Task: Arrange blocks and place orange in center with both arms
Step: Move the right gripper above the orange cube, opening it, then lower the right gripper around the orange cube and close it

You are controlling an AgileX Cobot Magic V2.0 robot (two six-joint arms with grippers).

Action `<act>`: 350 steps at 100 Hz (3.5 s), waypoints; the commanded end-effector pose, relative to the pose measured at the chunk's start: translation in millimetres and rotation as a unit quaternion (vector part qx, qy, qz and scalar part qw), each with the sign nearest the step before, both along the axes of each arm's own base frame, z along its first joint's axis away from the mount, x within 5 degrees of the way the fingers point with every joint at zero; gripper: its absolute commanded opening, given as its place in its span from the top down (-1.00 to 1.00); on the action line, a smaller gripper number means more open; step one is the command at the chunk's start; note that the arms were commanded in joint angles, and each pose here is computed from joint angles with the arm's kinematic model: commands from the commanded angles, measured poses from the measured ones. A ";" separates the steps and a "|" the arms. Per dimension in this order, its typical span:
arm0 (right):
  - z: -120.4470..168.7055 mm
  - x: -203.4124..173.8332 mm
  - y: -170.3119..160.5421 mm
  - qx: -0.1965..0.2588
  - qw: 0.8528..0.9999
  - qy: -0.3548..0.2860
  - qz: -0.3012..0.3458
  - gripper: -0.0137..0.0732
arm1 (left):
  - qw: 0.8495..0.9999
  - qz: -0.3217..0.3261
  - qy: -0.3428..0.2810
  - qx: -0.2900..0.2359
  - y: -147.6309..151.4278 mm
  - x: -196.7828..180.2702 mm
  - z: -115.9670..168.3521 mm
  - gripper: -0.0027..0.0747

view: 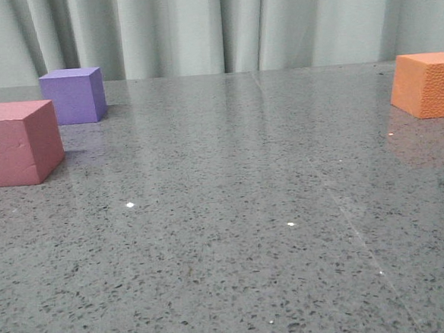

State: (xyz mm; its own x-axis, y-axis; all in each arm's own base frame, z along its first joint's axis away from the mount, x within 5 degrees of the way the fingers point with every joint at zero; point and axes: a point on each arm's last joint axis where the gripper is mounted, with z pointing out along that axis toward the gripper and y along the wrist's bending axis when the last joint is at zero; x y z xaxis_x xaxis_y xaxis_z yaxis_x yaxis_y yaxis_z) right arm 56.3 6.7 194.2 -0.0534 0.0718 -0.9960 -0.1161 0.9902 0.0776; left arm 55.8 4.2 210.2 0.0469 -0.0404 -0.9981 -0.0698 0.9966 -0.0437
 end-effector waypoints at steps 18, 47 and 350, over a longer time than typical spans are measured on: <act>13.0 -2.2 -0.2 0.001 0.998 -0.058 -0.001 0.84 | 1.000 -0.004 -0.031 -0.001 -0.7 -0.6 -9.0 0.96; 13.0 -2.2 -0.2 0.001 0.998 -0.058 -0.001 0.84 | 1.000 -0.004 -0.031 -0.001 -0.7 -0.6 -9.0 0.96; 168.8 274.1 15.3 -0.075 0.933 0.352 -0.018 -0.77 | 1.000 -0.004 -0.031 -0.001 -0.7 -0.6 -9.0 0.96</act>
State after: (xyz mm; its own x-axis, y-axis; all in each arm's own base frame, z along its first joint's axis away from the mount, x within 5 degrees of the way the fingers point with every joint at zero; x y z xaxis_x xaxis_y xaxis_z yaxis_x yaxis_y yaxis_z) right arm 327.7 25.1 345.5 -0.7627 -0.0385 -0.6455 -0.0507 0.9987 0.0004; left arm 55.8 4.2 210.2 0.0469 -0.0404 -0.9981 -0.0698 0.9966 -0.0437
